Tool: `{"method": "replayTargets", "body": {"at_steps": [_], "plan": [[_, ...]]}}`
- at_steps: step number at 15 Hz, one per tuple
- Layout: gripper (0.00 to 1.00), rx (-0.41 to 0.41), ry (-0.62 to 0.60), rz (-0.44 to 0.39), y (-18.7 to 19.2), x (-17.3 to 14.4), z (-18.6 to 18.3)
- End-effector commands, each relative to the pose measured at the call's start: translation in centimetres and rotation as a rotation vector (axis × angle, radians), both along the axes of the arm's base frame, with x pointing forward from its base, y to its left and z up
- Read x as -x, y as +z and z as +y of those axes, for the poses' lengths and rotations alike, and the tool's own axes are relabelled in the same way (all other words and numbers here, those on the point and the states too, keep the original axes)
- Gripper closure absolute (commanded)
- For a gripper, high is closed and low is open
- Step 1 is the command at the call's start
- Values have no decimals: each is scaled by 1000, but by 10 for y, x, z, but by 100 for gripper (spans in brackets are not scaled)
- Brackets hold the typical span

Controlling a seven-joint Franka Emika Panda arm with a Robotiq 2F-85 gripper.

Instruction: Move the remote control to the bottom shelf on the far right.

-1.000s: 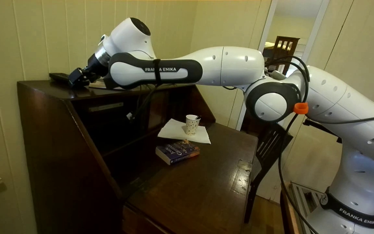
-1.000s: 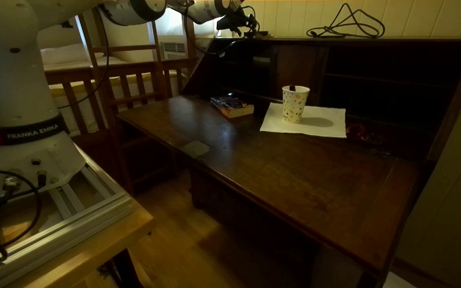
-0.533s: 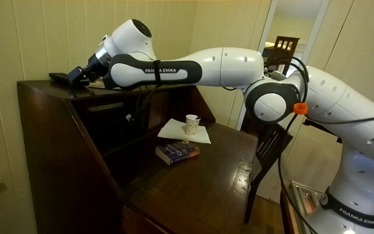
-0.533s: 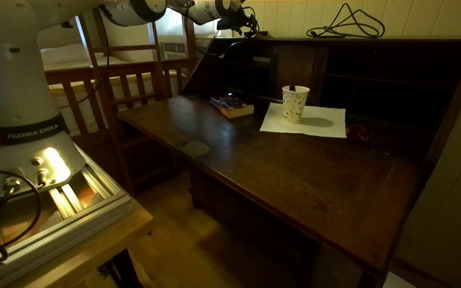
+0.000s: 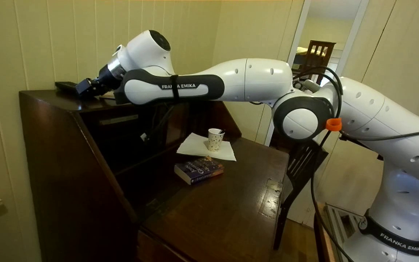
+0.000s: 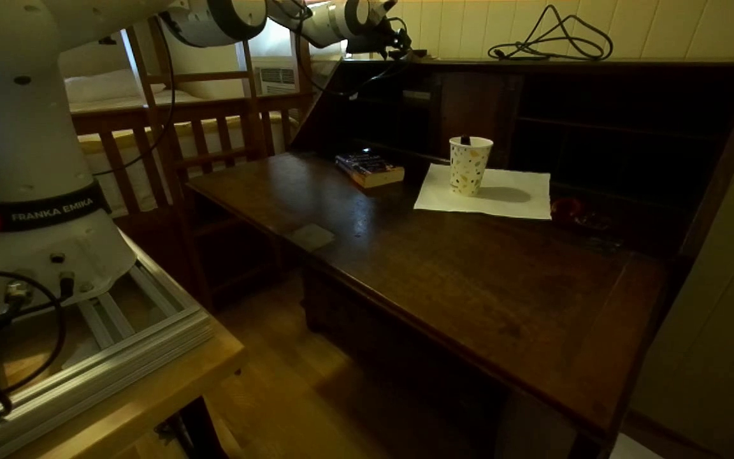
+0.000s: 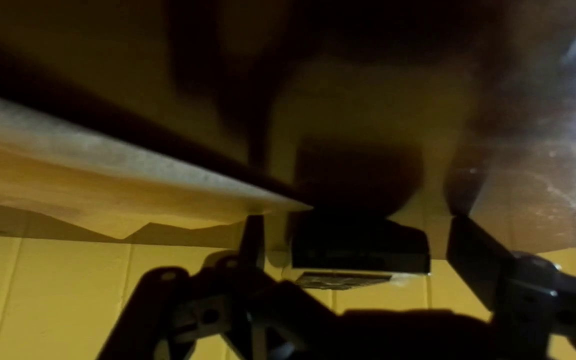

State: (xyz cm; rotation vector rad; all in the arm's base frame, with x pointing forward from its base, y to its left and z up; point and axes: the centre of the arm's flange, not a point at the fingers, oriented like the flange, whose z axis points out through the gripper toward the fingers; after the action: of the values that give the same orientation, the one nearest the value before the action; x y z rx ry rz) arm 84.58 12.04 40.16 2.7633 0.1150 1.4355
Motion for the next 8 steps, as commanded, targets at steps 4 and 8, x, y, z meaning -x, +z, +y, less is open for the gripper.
{"method": "replayTargets", "body": {"at_steps": [4, 8], "plan": [[60, 18, 0, -56, -3, -23, 13], [63, 33, -24, -56, 2, -12, 10]]}}
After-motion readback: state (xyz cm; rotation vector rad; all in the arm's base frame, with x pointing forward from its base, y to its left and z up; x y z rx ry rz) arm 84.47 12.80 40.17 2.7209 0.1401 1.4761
